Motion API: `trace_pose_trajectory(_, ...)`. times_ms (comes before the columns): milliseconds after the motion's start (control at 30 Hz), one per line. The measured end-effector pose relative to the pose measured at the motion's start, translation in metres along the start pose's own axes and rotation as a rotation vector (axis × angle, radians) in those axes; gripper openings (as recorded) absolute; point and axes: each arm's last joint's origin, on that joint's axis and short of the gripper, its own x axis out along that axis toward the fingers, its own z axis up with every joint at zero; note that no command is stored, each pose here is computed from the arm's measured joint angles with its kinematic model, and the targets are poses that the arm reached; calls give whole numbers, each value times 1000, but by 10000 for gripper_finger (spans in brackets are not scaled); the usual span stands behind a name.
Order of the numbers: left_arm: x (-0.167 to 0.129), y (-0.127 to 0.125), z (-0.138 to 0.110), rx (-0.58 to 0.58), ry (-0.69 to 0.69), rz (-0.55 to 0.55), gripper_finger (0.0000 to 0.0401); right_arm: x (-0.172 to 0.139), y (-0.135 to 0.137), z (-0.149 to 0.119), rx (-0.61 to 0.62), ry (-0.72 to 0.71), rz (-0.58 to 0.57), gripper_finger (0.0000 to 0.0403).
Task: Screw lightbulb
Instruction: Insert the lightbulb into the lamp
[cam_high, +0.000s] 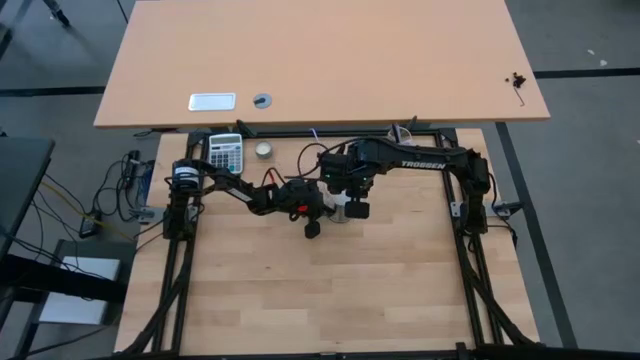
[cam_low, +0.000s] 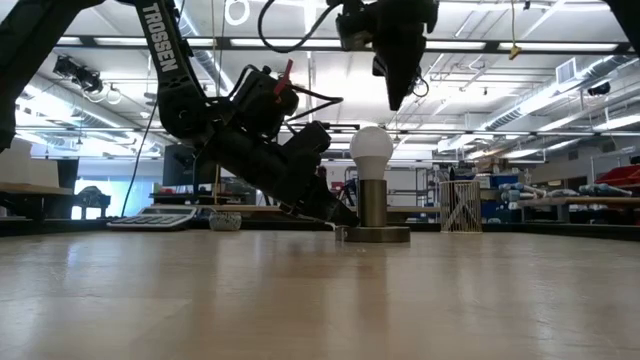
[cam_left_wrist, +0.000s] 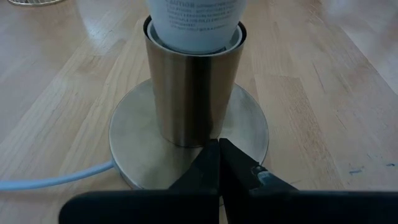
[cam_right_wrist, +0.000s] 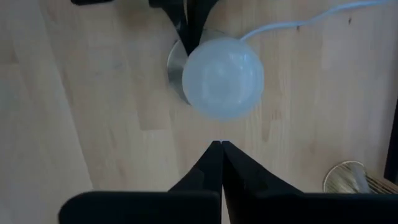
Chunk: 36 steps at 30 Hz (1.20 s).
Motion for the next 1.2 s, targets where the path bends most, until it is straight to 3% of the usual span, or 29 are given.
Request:
trace_pose_trajectory(467,0,0,1,1,-6,0,5,-8,4,-11,-54,-56,-3,3)
trace_pose_trajectory(767,0,0,1,1,-6,0,5,-4,5,-39,-23,-159,11,2)
trace_pose_trajectory(1200,0,0,1,1,-6,0,5,27,17,-86,8,-381,63,2)
